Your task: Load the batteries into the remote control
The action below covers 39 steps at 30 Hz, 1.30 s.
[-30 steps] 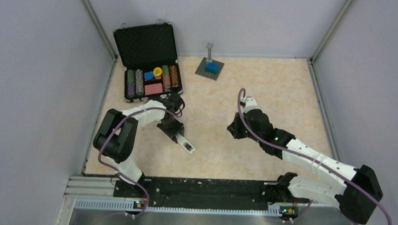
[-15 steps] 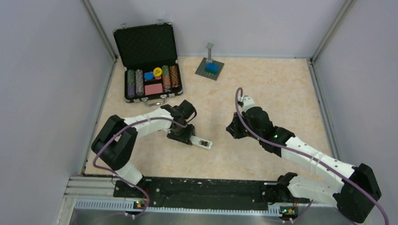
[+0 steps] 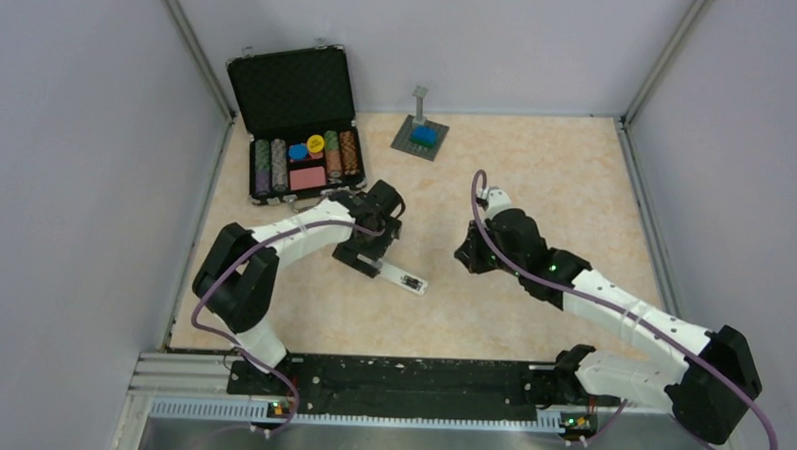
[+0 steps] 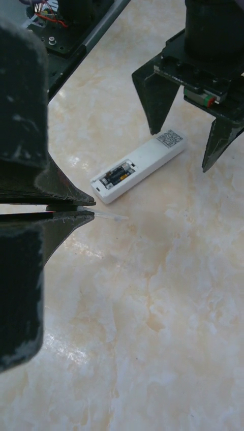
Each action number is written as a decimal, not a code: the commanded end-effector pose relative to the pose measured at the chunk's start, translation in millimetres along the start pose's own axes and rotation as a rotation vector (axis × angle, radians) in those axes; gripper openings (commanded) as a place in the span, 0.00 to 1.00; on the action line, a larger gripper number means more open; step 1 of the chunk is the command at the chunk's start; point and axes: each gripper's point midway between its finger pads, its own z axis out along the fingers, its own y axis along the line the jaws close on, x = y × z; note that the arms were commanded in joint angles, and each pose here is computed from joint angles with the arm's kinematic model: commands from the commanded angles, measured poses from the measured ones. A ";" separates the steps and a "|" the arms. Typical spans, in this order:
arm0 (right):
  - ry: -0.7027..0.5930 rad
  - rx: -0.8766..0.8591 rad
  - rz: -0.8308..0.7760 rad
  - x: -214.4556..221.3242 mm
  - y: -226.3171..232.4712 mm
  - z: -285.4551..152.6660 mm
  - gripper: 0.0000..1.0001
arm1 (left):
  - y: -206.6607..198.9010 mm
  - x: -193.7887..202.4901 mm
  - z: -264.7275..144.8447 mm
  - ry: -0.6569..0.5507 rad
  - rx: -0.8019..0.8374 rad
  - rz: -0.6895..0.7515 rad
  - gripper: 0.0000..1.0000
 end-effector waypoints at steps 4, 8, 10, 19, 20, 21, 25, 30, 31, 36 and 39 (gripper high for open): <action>-0.009 -0.008 0.042 -17.6 -6.1 -15.1 0.00 | 7.1 -68.8 -53.5 -0.310 0.101 0.625 0.95; -0.018 -0.025 0.103 -12.9 -13.4 -20.1 0.00 | -22.5 -43.0 -82.8 -0.255 0.445 1.172 0.92; -0.017 -0.031 0.106 -11.1 -13.7 -20.5 0.01 | -25.3 -19.6 -93.6 -0.198 0.604 1.457 0.92; -0.033 -0.002 0.073 -15.2 -20.1 -20.6 0.01 | -6.1 4.2 -67.9 -0.121 0.779 2.335 0.90; -0.037 0.006 0.067 -15.4 -21.8 -20.8 0.01 | -3.9 5.3 -60.9 -0.086 0.765 2.383 0.90; -0.040 0.016 0.064 -15.9 -23.7 -20.8 0.01 | 0.0 5.9 -57.5 -0.055 0.761 2.433 0.89; -0.042 0.026 0.060 -15.7 -25.7 -20.1 0.01 | 12.7 3.8 -22.3 -0.019 0.681 2.600 0.87; -0.045 0.029 0.058 -15.5 -27.0 -20.5 0.01 | 19.5 6.4 -4.8 0.004 0.660 2.677 0.87; -0.044 0.029 0.059 -14.8 -27.1 -20.1 0.01 | 19.0 6.4 -2.2 0.007 0.653 2.686 0.87; -0.037 0.027 0.056 -13.6 -27.2 -18.1 0.01 | 18.5 3.9 9.4 0.053 0.607 2.738 0.87; -0.035 0.029 0.051 -12.9 -28.2 -17.3 0.01 | 18.9 2.1 16.8 0.063 0.588 2.769 0.87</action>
